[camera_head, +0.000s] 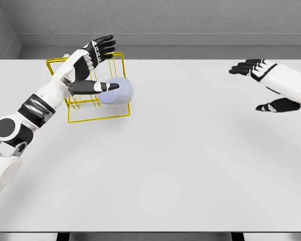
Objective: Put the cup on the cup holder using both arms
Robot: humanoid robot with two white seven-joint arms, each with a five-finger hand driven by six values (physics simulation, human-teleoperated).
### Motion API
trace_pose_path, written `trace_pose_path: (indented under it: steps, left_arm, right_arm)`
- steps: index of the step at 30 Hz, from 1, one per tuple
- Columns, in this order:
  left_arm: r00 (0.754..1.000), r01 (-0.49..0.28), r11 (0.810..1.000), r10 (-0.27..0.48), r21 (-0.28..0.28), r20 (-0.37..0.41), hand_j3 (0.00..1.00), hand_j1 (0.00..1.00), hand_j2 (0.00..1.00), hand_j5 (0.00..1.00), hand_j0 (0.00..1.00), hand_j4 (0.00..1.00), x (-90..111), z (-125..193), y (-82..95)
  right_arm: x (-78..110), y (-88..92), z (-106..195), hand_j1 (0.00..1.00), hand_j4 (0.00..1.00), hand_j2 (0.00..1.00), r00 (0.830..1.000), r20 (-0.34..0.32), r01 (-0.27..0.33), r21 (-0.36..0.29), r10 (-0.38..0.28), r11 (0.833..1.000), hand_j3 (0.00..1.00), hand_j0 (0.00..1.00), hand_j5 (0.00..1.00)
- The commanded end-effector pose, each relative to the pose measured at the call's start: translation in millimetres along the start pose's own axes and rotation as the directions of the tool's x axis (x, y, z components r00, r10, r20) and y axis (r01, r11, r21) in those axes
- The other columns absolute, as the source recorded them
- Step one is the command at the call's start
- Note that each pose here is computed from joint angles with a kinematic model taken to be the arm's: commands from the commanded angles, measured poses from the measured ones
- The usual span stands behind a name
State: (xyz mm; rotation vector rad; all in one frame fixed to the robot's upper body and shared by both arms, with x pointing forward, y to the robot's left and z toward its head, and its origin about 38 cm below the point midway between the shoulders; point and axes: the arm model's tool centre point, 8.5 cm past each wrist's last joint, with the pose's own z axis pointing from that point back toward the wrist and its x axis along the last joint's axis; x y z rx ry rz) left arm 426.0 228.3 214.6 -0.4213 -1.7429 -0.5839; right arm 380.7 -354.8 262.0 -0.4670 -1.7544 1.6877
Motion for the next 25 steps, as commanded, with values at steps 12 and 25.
trace_pose_path:
  steps: [12, 25]
  left_arm:
    - [0.997, 0.061, 0.997, -0.059, -0.050, 0.040, 0.83, 0.83, 0.83, 0.83, 0.83, 0.83, 26, 18, -3.3]
    - [0.956, 0.294, 0.955, -0.293, -0.038, 0.025, 1.00, 1.00, 1.00, 1.00, 1.00, 1.00, 74, 92, 77.3]
  right_arm:
    - [-0.3, -0.5, 0, 1.00, 1.00, 1.00, 1.000, 0.000, 0.006, -0.004, -0.006, 1.000, 1.00, 1.00, 1.00]
    - [-0.1, -0.1, 0, 1.00, 1.00, 1.00, 1.000, 0.001, 0.007, -0.003, -0.007, 1.000, 1.00, 1.00, 1.00]
